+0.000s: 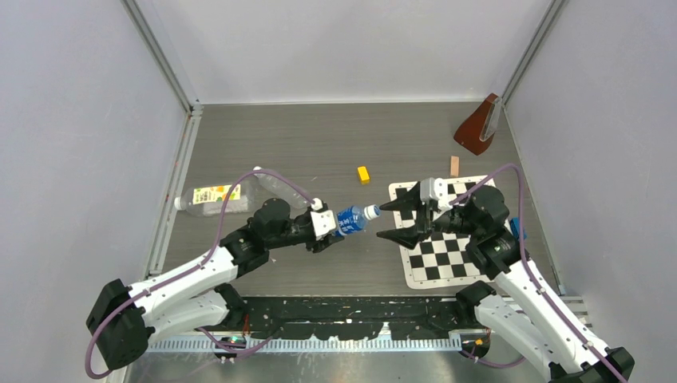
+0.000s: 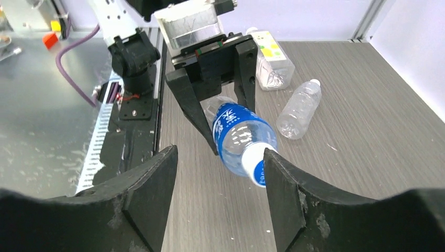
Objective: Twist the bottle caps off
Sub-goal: Unscrew the bottle cap from the plastic bottle.
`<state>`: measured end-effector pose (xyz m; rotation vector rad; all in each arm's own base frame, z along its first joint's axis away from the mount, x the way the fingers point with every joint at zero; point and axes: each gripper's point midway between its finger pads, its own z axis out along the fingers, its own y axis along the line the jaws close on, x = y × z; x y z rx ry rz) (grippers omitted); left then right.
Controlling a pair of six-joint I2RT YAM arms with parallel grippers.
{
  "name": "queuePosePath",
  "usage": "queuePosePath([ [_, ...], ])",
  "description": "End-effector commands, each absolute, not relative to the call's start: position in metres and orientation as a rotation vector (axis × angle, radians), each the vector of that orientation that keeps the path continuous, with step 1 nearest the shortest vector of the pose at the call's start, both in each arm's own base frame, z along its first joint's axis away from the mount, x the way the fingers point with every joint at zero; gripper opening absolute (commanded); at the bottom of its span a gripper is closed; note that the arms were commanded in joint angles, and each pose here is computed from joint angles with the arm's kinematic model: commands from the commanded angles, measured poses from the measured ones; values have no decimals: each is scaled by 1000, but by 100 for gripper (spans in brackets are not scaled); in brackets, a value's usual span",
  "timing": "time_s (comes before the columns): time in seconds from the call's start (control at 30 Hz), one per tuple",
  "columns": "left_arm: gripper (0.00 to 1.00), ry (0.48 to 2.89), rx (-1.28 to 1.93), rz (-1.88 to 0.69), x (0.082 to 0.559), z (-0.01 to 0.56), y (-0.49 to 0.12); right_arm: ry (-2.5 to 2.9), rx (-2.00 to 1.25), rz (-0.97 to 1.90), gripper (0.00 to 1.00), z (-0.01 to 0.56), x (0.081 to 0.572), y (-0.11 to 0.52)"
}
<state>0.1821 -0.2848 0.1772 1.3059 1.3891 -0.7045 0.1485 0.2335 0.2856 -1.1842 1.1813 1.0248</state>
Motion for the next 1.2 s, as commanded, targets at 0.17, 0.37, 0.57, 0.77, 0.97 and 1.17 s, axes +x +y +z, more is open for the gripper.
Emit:
queuePosePath([
  [0.17, 0, 1366, 1156, -495, 221, 207, -272, 1419, -546, 1092, 71, 319, 202, 221],
  [0.37, 0, 1383, 1149, -429, 229, 199, -266, 1763, 67, 1005, 71, 298, 262, 193],
  [0.57, 0, 1419, 1183, -363, 236, 185, -261, 1917, 231, 1178, 71, 292, 278, 221],
  [0.77, 0, 1407, 1159, -350, 238, 187, -259, 1866, 283, 1365, 71, 306, 295, 246],
  [0.97, 0, 1379, 1111, -413, 229, 195, -261, 1991, 237, 1392, 71, 289, 286, 255],
  [1.17, 0, 1369, 1024, -465, 222, 204, -256, 2027, 442, 1403, 71, 281, 284, 247],
])
